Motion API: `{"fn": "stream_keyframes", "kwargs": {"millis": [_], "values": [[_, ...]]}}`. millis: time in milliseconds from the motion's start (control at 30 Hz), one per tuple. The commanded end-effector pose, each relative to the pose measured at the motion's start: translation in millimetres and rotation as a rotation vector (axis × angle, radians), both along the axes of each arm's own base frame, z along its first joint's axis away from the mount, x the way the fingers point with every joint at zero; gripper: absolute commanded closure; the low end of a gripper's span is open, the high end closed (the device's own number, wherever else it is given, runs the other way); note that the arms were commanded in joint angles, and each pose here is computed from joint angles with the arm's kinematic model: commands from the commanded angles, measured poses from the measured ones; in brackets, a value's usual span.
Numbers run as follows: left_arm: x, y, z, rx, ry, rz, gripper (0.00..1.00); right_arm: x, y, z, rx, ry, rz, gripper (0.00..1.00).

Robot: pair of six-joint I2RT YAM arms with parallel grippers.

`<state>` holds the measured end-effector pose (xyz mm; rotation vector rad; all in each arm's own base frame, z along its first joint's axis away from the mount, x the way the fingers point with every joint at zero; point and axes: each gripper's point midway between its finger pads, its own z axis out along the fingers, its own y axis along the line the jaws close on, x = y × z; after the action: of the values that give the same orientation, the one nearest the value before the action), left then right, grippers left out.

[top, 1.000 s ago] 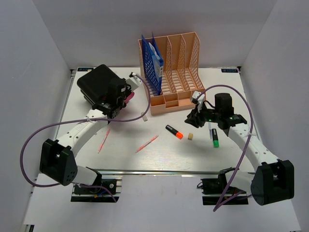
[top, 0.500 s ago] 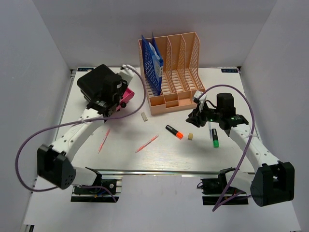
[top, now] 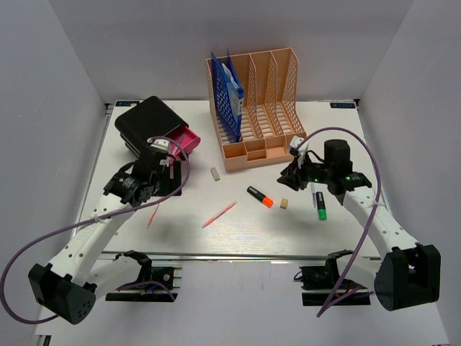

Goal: Organize the desk

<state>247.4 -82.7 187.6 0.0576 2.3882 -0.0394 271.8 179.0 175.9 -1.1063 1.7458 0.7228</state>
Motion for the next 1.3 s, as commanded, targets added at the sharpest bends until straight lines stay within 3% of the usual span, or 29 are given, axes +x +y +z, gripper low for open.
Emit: {"fn": "stream_keyframes", "kwargs": {"millis": [0,133,200,267,300,400,600,867,1100,1267], "values": [[-12.5,14.5,-1.1,-0.011,0.037,0.124,0.08,-3.9,1.1,8.3,0.018,-0.028,0.019,0.6],[-2.9,25.9,-5.9,-0.006,0.013,0.214,0.1,-5.1,-0.6,15.4,0.025,-0.053,0.016,0.6],[0.0,19.0,-3.5,-0.134,-0.028,0.304,0.16,-6.5,0.2,17.7,0.028,-0.062,0.02,0.6],[-3.3,17.4,-16.9,-0.214,-0.024,0.385,0.16,-6.4,0.0,20.0,0.03,-0.069,0.02,0.6],[-8.5,20.7,-22.8,-0.295,-0.013,0.542,0.16,-7.8,0.5,20.6,0.032,-0.072,0.024,0.6],[-28.9,48.7,-51.2,-0.278,0.043,0.886,0.12,-8.7,-0.1,23.6,0.037,-0.08,0.026,0.6],[-60.5,51.2,-78.6,-0.415,0.153,1.229,0.04,-10.8,0.8,26.5,0.041,-0.089,0.032,0.6],[-59.5,81.1,-89.5,-0.648,-0.067,1.626,0.05,-12.9,1.9,27.6,0.049,-0.09,0.044,0.6],[-43.3,66.0,-126.9,-0.804,-0.021,1.864,0.11,-14.3,2.2,27.5,0.053,-0.086,0.047,0.6],[-7.9,59.9,-110.4,-0.825,-0.031,1.922,0.13,-12.4,-0.9,28.5,0.052,-0.096,0.034,0.6]]}}
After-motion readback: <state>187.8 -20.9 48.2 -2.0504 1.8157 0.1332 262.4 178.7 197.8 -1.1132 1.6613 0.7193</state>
